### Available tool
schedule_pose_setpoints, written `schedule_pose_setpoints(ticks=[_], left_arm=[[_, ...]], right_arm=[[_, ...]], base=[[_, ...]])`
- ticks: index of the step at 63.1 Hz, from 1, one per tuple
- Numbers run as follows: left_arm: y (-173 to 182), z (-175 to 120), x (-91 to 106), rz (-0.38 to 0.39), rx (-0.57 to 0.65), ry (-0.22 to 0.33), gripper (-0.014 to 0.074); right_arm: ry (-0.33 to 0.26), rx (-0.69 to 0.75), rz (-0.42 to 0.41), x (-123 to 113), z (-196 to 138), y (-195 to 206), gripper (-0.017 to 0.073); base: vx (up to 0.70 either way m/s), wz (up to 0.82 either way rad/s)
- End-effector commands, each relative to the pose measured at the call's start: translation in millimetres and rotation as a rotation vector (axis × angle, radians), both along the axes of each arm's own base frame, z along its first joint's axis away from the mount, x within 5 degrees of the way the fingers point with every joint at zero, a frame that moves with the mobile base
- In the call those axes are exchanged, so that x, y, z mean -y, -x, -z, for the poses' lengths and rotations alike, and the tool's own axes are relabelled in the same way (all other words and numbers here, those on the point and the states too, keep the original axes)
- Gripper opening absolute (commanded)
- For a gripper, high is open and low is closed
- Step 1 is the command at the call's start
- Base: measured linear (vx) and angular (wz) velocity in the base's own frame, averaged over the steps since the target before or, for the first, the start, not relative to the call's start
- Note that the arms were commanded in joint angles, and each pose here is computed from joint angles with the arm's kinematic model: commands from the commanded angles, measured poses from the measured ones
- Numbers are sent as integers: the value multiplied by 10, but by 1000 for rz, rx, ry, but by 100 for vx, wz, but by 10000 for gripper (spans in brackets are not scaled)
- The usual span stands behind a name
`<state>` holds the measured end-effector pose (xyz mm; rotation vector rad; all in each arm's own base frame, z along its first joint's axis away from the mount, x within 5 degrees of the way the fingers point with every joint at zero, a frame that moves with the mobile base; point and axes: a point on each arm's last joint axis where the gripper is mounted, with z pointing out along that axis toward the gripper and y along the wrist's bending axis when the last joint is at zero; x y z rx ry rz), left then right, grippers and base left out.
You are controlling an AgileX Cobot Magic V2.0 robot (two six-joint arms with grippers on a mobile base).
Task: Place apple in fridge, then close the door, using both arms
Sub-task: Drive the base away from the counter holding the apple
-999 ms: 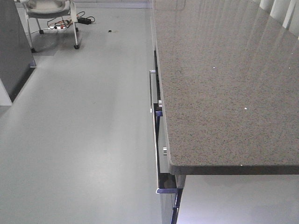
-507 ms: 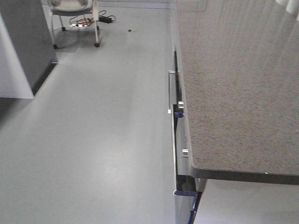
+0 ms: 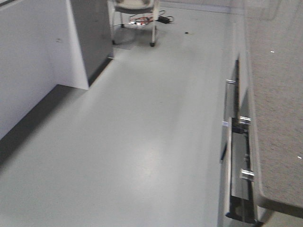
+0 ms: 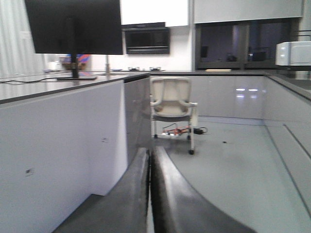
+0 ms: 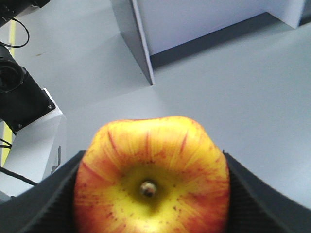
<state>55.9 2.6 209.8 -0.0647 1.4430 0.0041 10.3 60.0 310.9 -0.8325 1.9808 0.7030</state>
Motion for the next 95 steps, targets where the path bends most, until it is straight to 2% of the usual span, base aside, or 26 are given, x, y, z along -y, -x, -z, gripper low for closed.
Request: schedule_pose_setpoints(ticks=[1,95], left_arm=[[11,-3,1,3,66,13,-6],[11,-3,1,3,66,13,-6]], right_arm=[[-69,33,9,-24,-119,-23,367],[-61,21,-4,-27,-109,-10,367]], base=[[4,44],[-1,47]])
